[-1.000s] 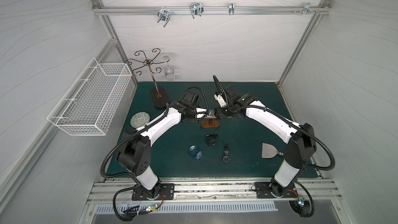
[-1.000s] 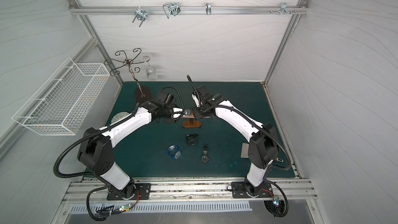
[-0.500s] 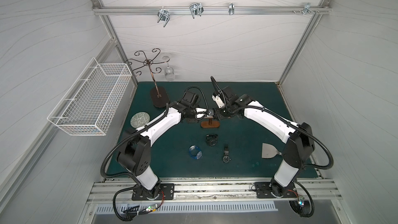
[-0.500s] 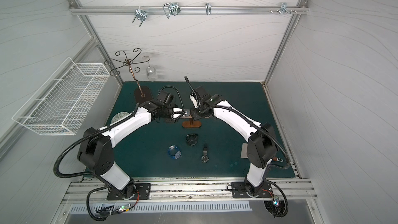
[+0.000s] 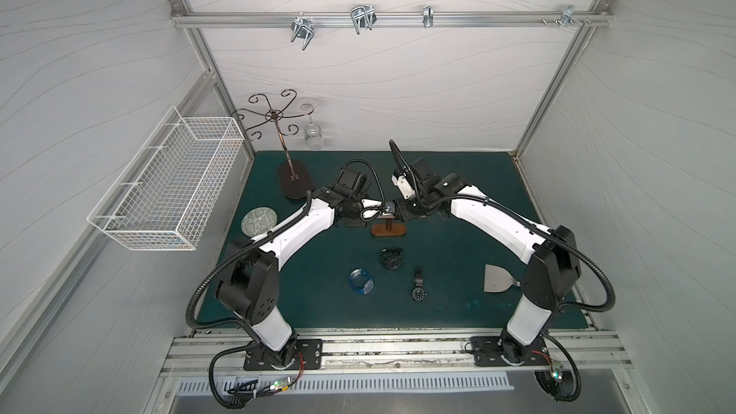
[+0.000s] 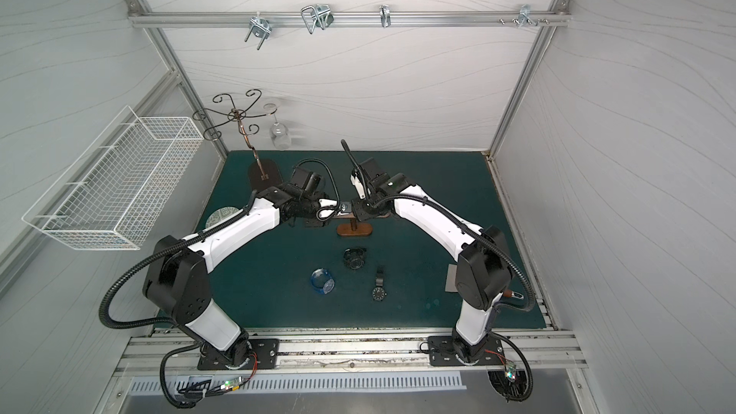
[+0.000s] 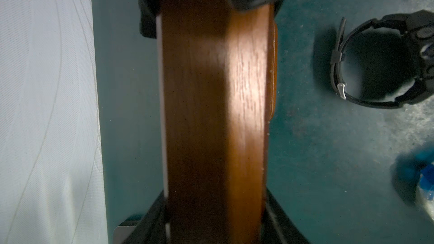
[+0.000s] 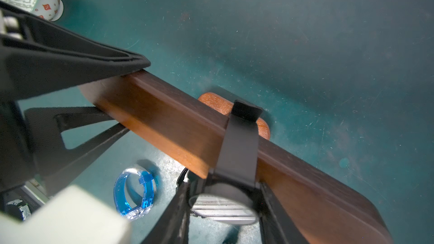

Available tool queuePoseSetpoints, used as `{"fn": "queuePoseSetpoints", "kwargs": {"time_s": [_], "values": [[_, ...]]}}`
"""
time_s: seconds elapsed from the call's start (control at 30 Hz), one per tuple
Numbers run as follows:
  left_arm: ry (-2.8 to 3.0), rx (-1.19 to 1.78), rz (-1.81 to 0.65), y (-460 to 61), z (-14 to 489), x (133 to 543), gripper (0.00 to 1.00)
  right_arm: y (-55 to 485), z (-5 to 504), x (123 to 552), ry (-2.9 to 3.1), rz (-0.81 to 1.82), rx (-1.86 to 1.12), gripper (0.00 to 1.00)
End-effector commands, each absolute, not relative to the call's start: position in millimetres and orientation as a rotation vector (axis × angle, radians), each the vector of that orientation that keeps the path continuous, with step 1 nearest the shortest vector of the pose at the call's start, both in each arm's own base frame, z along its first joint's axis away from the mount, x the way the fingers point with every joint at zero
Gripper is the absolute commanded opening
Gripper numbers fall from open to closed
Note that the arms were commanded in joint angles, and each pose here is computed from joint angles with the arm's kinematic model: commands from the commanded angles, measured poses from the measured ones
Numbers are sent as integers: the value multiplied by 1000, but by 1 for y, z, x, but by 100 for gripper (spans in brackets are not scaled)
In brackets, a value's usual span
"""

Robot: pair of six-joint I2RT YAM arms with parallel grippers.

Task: Place watch on stand
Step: Place the watch on the stand.

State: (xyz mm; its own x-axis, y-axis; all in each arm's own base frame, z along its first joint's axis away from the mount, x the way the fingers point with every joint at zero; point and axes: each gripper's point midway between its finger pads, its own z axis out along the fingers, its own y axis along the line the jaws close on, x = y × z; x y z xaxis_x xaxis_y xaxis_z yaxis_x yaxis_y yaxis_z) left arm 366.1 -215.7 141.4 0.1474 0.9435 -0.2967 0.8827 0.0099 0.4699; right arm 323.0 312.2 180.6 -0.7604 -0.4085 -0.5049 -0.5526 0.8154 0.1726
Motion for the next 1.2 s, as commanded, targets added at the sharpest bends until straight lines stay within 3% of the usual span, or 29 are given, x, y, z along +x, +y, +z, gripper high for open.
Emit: {"fn": "queuePoseSetpoints", "kwargs": {"time_s": [0.0,0.5,0.7,1.17], "values": [[1786,1985,77,-207,117,343,51,318,172,322,2571,432,-732,37],[1792,1986,78,-205,116,342,51,322,166,320,2591,398,-743,38],[1789,1984,79,-206,116,343,51,321,164,319,2598,387,-747,52],[1789,1987,78,-206,116,343,51,319,167,320,2586,378,-744,52]]}}
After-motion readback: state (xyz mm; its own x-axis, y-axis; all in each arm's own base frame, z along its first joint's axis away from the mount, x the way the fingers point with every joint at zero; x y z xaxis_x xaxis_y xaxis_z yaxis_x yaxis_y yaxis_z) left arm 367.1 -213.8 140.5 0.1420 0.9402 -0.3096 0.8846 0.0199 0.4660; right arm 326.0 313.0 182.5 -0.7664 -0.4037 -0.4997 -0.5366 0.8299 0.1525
